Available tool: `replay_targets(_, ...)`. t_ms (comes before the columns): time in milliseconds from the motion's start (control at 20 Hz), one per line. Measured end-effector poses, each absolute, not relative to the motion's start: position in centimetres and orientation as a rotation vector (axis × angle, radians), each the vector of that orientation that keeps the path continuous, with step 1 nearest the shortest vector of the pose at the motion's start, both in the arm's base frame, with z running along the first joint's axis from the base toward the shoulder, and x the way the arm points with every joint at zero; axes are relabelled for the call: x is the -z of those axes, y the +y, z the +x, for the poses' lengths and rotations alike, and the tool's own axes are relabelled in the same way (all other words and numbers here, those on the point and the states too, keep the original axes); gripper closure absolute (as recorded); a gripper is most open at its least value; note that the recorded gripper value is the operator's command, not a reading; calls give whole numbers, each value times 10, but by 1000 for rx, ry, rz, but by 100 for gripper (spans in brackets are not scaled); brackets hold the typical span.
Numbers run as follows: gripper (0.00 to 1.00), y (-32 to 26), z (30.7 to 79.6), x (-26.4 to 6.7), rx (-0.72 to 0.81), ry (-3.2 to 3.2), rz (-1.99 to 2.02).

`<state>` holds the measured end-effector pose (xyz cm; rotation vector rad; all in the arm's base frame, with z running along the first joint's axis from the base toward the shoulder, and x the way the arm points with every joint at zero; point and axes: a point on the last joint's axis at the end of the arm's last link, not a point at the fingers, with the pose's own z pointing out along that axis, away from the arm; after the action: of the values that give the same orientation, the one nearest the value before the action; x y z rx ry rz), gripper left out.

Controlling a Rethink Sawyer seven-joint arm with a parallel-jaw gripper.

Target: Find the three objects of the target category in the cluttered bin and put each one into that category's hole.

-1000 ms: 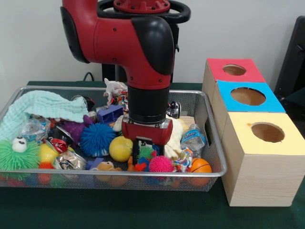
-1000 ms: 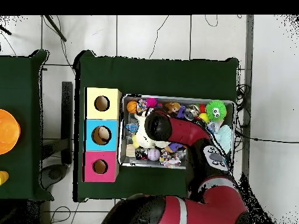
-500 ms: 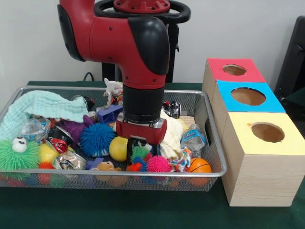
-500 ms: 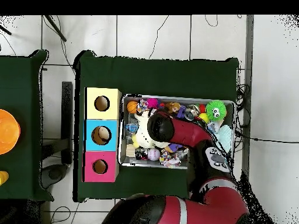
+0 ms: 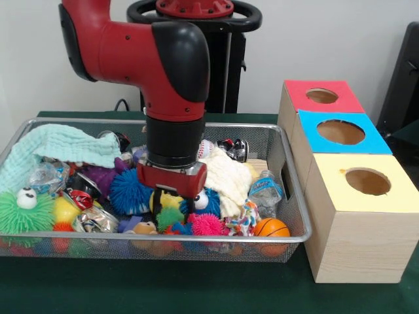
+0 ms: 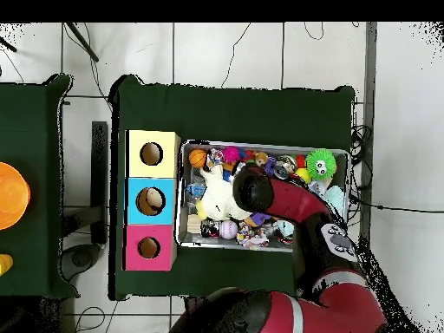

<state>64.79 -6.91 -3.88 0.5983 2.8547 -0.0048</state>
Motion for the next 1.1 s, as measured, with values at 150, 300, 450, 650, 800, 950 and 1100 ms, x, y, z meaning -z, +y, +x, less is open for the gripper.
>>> replay_targets(150, 0, -78, 647, 39, 7, 2851, 617)
replay_targets(300, 0, -84, 646, 39, 9, 2849, 632)
replay_targets(450, 0, -85, 645, 39, 9, 2849, 634)
replay_targets(650, 0, -85, 642, 40, 13, 2855, 618)
replay_targets(800, 0, -85, 640, 41, 18, 2860, 600)
replay_targets(950, 0, -85, 638, 42, 21, 2863, 594)
replay_targets(1100, 0, -86, 637, 42, 26, 2866, 580)
